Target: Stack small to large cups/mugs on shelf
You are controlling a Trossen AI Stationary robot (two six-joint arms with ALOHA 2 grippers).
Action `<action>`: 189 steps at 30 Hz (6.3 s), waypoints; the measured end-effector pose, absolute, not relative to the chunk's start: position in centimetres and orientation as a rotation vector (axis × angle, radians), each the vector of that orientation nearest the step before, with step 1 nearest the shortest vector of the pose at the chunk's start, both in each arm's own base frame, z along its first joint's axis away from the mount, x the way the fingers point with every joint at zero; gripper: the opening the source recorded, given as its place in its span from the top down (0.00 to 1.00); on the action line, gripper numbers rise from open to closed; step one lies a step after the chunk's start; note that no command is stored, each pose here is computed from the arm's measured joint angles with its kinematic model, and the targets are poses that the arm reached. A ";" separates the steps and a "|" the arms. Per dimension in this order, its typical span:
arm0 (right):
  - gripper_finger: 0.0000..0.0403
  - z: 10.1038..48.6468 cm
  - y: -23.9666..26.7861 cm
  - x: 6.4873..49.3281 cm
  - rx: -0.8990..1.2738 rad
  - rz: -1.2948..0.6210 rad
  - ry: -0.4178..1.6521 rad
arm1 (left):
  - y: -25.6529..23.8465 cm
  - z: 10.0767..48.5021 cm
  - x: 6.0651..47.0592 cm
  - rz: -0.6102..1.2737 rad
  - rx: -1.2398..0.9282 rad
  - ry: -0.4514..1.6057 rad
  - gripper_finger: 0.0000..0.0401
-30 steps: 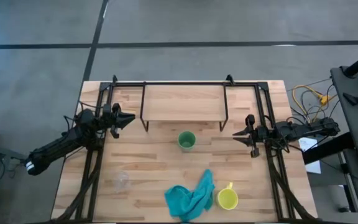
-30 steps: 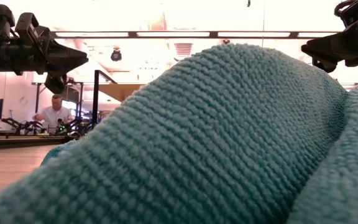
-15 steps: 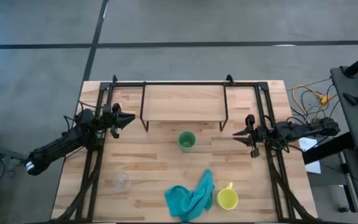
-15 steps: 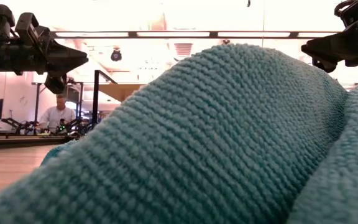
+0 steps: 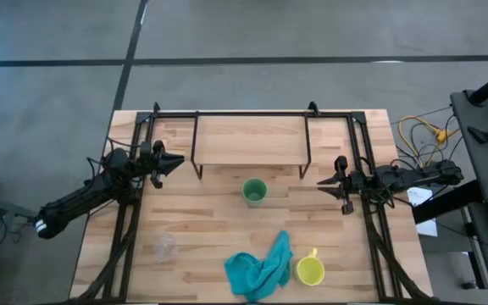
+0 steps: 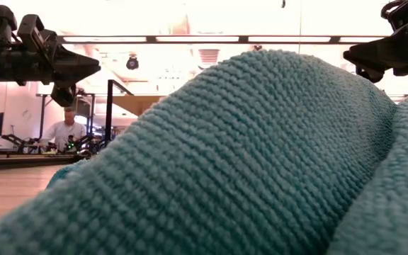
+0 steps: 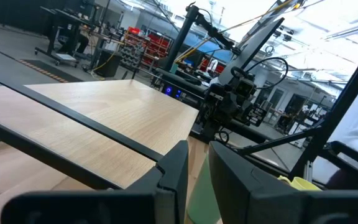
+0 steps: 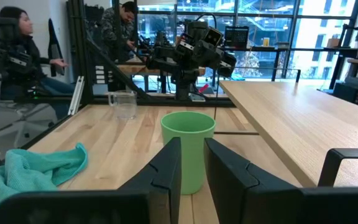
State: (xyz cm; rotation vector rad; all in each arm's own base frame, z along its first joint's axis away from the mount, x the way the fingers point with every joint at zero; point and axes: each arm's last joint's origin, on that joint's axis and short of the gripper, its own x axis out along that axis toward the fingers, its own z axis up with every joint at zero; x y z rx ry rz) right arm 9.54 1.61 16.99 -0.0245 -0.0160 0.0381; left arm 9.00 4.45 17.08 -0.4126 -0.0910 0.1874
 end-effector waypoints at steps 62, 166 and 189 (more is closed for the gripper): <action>0.84 22.3 1.4 9.5 0.376 0.016 -0.194 | 4.9 18.7 8.7 0.365 -0.422 -0.263 0.88; 0.84 31.3 6.2 32.9 -0.047 -0.215 0.601 | -5.7 27.7 14.7 -0.310 -0.187 1.296 0.88; 0.84 31.2 6.2 32.9 -0.052 -0.213 0.602 | -8.2 25.1 17.4 -0.419 -0.278 1.479 0.88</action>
